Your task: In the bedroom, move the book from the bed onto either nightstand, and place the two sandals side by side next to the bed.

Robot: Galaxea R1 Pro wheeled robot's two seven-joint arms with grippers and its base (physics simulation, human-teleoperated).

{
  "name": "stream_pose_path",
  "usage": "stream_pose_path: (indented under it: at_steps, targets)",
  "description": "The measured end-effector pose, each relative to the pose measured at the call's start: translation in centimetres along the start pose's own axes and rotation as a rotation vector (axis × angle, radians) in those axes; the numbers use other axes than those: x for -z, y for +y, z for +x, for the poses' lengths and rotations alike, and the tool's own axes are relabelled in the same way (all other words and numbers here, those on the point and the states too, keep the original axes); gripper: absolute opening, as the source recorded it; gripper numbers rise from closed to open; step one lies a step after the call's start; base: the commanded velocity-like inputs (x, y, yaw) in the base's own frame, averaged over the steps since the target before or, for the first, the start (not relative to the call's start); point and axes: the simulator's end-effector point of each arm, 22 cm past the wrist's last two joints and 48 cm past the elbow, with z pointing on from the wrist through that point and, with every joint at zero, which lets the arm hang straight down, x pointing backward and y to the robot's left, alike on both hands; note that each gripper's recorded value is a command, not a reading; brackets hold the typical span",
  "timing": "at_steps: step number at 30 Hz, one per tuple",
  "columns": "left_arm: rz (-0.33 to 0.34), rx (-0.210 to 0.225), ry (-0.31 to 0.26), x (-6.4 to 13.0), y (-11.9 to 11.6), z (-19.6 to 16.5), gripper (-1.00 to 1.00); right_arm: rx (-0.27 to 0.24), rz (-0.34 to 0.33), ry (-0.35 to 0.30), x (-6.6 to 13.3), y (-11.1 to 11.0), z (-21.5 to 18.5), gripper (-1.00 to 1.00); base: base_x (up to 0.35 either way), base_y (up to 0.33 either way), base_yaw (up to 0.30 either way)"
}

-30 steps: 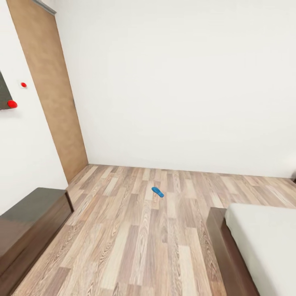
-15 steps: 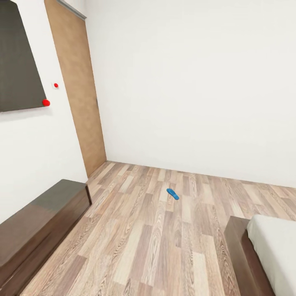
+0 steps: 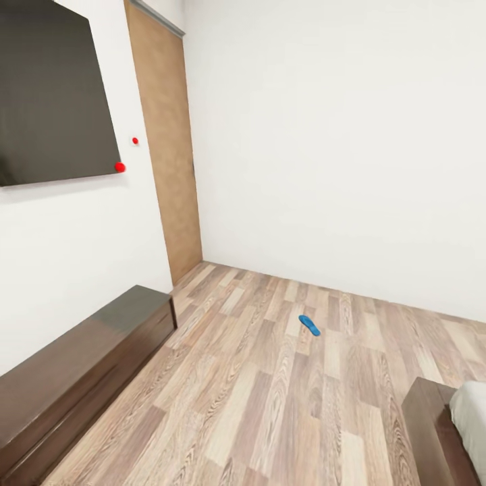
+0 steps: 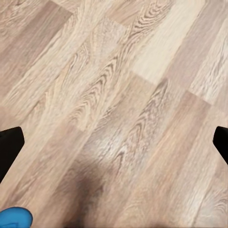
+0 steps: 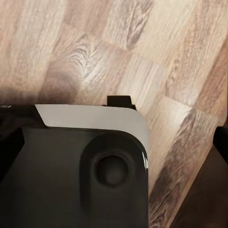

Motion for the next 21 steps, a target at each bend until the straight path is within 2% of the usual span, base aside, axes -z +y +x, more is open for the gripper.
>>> stream_pose_path:
  at_steps: [21]
  targets:
    - [0.000, 0.000, 0.002, 0.00, 0.01, 0.07, 1.00, 0.000, 0.000, 0.001, -0.01, 0.00, 0.02, 1.00, 0.010, -0.009, 0.291]
